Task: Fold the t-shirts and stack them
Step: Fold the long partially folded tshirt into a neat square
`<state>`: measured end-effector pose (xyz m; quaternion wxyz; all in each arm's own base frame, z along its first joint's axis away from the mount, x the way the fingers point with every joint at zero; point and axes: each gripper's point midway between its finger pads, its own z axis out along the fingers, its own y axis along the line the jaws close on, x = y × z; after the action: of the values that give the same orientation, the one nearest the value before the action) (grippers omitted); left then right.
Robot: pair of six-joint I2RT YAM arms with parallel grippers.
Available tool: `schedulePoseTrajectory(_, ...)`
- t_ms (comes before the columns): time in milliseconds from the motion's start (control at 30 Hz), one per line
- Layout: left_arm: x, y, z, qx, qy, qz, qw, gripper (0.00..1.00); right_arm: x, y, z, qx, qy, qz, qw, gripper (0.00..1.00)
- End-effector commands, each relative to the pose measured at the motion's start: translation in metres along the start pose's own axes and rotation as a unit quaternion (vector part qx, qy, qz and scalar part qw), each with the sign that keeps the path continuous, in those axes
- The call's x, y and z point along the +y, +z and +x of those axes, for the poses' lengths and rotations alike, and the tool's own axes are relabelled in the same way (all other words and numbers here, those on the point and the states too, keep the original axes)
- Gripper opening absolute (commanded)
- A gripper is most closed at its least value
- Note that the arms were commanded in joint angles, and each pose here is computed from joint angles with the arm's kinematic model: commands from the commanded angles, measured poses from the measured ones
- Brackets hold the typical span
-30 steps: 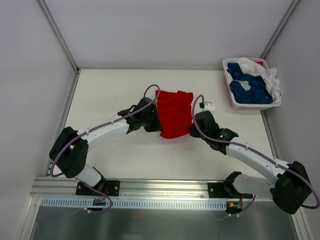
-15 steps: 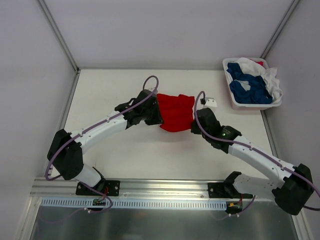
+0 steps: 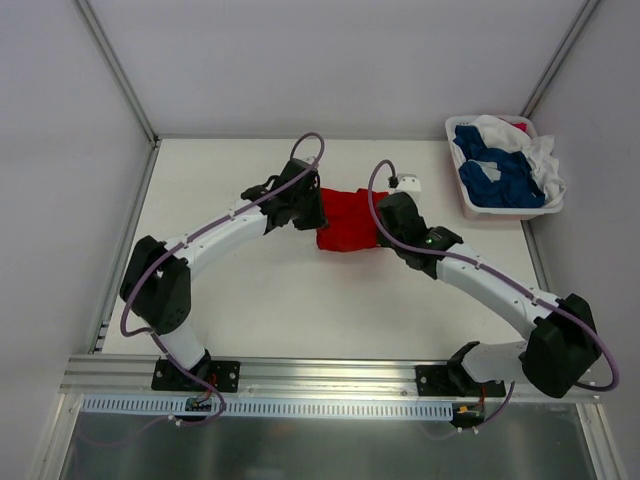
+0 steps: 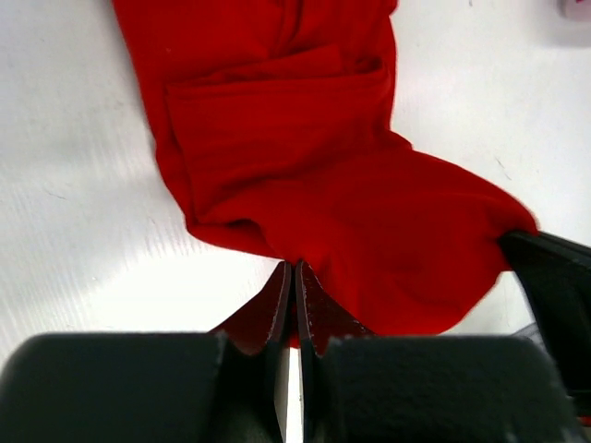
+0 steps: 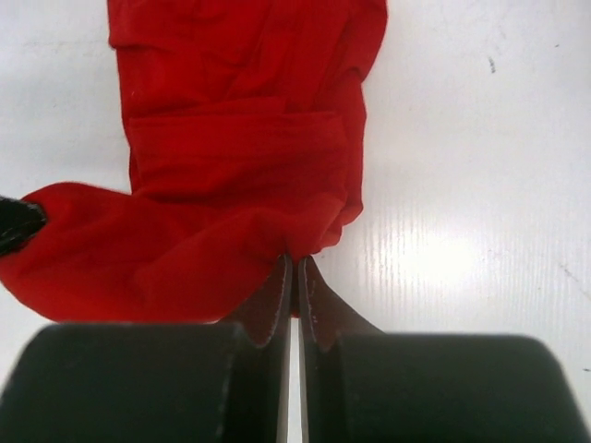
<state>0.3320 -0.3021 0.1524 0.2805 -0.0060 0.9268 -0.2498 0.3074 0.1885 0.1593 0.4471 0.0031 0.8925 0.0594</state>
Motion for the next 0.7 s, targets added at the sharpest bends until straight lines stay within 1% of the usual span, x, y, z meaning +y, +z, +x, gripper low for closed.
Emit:
schedulePoseTrajectory(0,0.006,-0.003,-0.026,-0.026,0.007,-0.004,1.000,0.00,-0.008,0.005,-0.043,-0.044,0.015,0.010,0.999,0.00)
schedulePoseTrajectory(167,0.026,0.004,-0.039,-0.028,-0.005,-0.018,0.999,0.00,-0.025,0.020,-0.056,-0.043,0.020,0.025,0.999,0.00)
schedulePoseTrajectory(300,0.036,0.010,-0.049,-0.029,-0.009,-0.023,0.999,0.00,-0.026,0.033,-0.063,-0.040,0.021,0.025,0.999,0.00)
schedulePoseTrajectory(400,0.038,0.017,-0.055,-0.027,-0.009,-0.023,0.999,0.00,-0.026,0.045,-0.061,-0.029,0.018,0.025,0.999,0.00)
schedulePoseTrajectory(667,0.039,0.032,-0.082,-0.036,-0.011,-0.016,0.999,0.00,-0.023,0.074,-0.078,-0.023,0.014,0.025,0.999,0.00)
